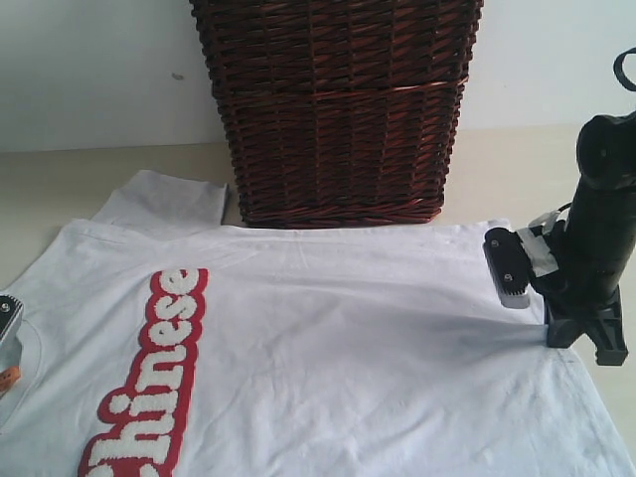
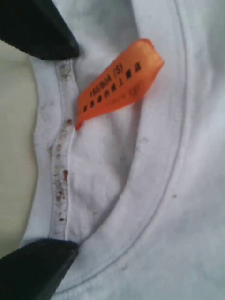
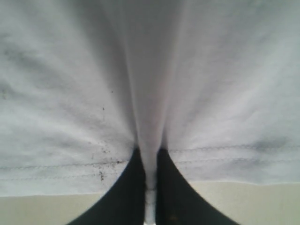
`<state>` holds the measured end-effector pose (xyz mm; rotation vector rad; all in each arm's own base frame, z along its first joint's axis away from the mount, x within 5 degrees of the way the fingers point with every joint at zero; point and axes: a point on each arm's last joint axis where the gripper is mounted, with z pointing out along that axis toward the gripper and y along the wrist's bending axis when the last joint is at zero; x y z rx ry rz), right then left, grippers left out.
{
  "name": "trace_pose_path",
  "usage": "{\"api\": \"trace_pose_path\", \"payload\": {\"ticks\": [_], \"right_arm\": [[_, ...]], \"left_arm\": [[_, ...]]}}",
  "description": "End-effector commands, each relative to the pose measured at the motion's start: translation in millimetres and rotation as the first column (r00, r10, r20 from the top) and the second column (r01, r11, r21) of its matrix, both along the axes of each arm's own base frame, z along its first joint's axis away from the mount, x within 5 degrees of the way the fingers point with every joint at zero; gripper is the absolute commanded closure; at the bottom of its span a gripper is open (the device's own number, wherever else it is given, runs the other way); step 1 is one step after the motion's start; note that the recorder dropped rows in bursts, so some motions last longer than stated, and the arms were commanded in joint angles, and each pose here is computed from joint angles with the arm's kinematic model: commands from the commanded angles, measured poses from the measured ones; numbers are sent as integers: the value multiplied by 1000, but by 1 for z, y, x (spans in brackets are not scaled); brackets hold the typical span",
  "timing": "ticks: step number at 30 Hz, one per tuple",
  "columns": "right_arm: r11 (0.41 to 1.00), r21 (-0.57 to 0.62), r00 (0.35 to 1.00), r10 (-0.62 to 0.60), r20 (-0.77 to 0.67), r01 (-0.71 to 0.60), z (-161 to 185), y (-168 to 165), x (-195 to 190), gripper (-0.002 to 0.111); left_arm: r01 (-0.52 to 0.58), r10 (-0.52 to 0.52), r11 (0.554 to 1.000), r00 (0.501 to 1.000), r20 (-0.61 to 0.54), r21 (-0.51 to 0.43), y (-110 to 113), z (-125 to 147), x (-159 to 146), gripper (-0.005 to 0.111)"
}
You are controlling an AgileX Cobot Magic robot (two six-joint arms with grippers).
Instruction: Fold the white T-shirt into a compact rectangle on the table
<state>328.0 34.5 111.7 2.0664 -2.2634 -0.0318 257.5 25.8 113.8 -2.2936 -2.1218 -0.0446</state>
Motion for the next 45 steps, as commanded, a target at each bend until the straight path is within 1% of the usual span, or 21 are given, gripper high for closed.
{"api": "trace_pose_path", "payload": {"ticks": [1, 11, 21, 25, 31, 37, 41, 45], "right_arm": [[1000, -23, 998, 3, -61, -5, -6, -3, -9, 108], [1000, -28, 997, 7, -72, -9, -7, -4, -9, 108], [1000, -21, 999, 3, -45, -4, -8, -3, -7, 108], [1000, 8, 998, -30, -46, 30, -8, 0, -7, 108], [999, 15, 999, -31, -9, 31, -8, 1, -4, 108], [999, 24, 999, -41, -10, 41, -9, 1, -4, 108], [999, 25, 999, -41, -7, 41, -8, 1, -3, 108], [999, 25, 999, -41, -7, 41, -8, 1, -3, 108]], "left_arm": [[22, -22, 1000, 1000, -3, 9, 2, -9, -1, 2], [22, -22, 1000, 1000, -3, 9, 2, -9, -1, 2], [22, -22, 1000, 1000, -5, 9, 2, -10, -1, 2], [22, -22, 1000, 1000, -5, 9, 2, -10, -1, 2], [22, -22, 1000, 1000, 1, 9, 2, -10, 0, 2], [22, -22, 1000, 1000, -2, 9, 2, -10, 0, 2], [26, -26, 1000, 999, 47, 12, 2, -10, 4, 2], [26, -27, 1000, 998, 60, 12, 2, -10, 5, 2]]}}
